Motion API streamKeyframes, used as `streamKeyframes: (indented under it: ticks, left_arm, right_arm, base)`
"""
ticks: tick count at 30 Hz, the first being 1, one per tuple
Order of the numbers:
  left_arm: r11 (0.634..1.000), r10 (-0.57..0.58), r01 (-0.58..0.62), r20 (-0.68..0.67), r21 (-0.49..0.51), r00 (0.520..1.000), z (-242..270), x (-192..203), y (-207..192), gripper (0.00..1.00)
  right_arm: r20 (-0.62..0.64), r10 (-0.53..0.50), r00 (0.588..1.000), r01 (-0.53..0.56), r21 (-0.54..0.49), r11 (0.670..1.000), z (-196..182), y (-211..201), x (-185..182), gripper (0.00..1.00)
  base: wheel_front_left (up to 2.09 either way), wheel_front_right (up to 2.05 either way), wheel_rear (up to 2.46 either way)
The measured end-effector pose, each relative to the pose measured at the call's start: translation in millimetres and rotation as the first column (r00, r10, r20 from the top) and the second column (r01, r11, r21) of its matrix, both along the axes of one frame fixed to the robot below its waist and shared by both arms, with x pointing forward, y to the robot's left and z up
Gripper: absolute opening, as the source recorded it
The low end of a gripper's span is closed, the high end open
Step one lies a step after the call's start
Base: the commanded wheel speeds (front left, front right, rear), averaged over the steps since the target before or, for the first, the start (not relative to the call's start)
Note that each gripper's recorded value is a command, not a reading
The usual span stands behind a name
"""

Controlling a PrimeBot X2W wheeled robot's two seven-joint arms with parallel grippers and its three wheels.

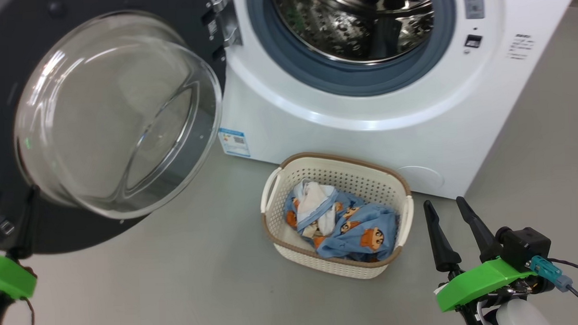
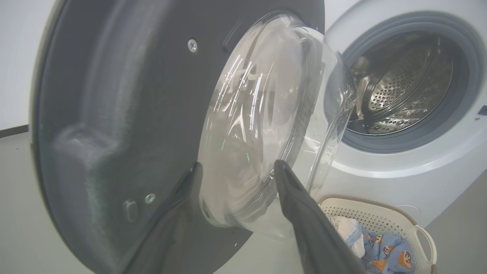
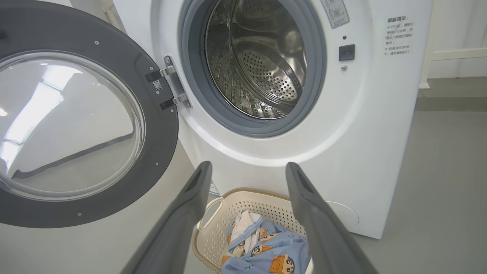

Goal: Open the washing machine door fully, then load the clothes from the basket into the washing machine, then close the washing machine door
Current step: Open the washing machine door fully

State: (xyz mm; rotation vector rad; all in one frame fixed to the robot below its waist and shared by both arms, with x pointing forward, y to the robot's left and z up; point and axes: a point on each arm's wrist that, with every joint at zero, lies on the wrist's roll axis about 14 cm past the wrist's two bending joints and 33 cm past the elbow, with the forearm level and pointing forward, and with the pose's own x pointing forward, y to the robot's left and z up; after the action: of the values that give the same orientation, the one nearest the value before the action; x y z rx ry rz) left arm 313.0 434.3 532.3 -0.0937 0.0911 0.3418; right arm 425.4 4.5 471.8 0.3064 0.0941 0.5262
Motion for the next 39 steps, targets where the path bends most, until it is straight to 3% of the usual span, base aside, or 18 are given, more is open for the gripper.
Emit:
streamKeyframes:
  ticks: [23,39]
  left_arm:
    - [0.972,-0.209,0.221,0.132,-0.080,0.969,-18,44,-115,1.00]
    - [0.922,-0.360,0.376,0.164,-0.086,0.919,-23,61,-192,1.00]
  right_arm:
    - [0.081,-0.181,0.980,0.181,0.000,0.983,28,-72,-25,1.00]
    - [0.125,-0.318,0.940,0.321,-0.008,0.947,41,-125,-43,1.00]
  base:
    - [0.00,0.00,0.00]
    - [0.00,0.00,0.00]
